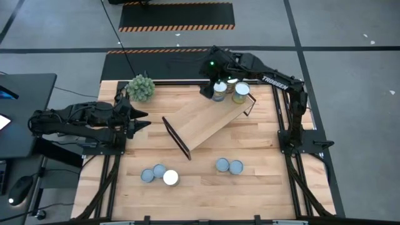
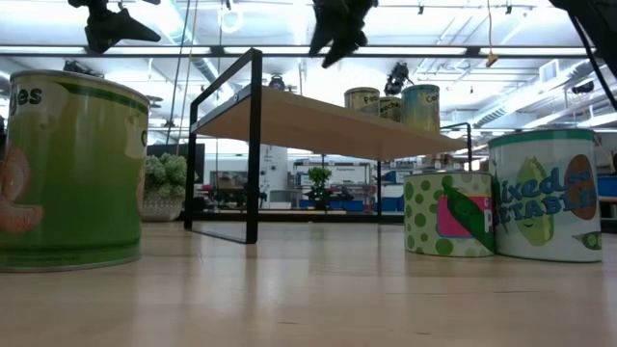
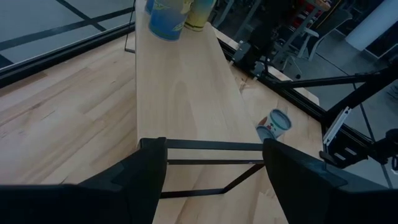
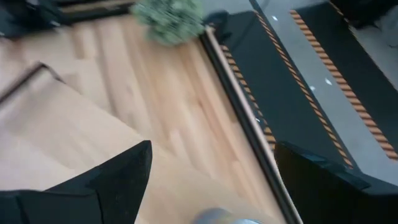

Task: Pick and place cans onto a shelf
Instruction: Put the canned oranges on the shelf

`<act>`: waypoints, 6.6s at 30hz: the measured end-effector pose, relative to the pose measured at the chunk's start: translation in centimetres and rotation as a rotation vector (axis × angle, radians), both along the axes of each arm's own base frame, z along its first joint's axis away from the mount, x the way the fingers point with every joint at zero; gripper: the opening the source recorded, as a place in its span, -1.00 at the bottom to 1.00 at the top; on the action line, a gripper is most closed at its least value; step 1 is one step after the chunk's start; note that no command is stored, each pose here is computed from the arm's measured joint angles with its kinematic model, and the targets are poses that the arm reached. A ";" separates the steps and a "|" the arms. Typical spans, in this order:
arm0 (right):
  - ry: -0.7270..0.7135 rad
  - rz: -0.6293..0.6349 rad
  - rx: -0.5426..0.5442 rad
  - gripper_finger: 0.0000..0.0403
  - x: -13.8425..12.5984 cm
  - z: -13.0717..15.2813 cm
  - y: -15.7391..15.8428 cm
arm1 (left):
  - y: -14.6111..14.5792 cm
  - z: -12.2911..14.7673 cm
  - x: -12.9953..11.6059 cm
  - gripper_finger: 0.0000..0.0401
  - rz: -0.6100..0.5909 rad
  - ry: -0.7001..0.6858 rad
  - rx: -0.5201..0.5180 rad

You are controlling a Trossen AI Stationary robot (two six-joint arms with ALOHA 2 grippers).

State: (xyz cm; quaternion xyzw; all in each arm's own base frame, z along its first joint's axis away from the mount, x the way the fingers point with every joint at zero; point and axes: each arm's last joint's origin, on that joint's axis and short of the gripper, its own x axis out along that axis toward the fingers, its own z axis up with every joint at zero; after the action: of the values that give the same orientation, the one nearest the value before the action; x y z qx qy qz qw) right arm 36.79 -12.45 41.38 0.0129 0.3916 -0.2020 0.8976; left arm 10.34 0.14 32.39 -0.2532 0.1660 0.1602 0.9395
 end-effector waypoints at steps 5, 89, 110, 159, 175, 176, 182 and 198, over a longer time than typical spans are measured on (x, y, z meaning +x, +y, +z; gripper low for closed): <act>-0.062 0.084 0.030 0.73 1.3 0.3 3.4 | 0.0 0.0 0.0 0.35 -0.007 0.000 -0.003; 0.276 0.308 0.210 0.72 -7.7 -6.6 35.5 | -19.2 -16.3 15.3 0.56 -0.462 0.284 0.059; 0.133 0.159 0.325 0.73 -5.8 -13.7 36.6 | -20.8 -16.8 20.1 0.56 -0.406 0.186 0.245; 0.221 0.842 0.032 0.99 -1.1 -15.9 32.9 | -19.7 -6.4 16.6 -0.06 -0.420 0.240 0.189; 0.332 0.942 -0.022 0.99 0.0 -19.3 33.0 | -18.0 -3.8 14.4 -0.14 -0.391 0.250 0.141; 0.346 0.948 -0.024 0.99 0.0 -19.6 33.0 | -17.9 -3.8 14.3 -0.14 -0.387 0.250 0.134; 0.373 0.983 -0.037 0.98 0.3 -20.5 33.2 | -18.1 -3.7 14.1 -0.14 -0.387 0.251 0.122; 0.418 0.932 -0.013 0.55 0.0 -20.6 32.7 | -18.0 -3.9 13.9 -0.14 -0.379 0.271 0.117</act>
State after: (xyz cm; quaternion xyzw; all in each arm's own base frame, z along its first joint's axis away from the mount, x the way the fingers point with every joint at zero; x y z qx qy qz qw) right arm 36.77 20.27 20.80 -0.2093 0.5256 0.2193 0.7949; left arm 24.29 -17.88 28.52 -0.1390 0.3256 0.0227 0.9350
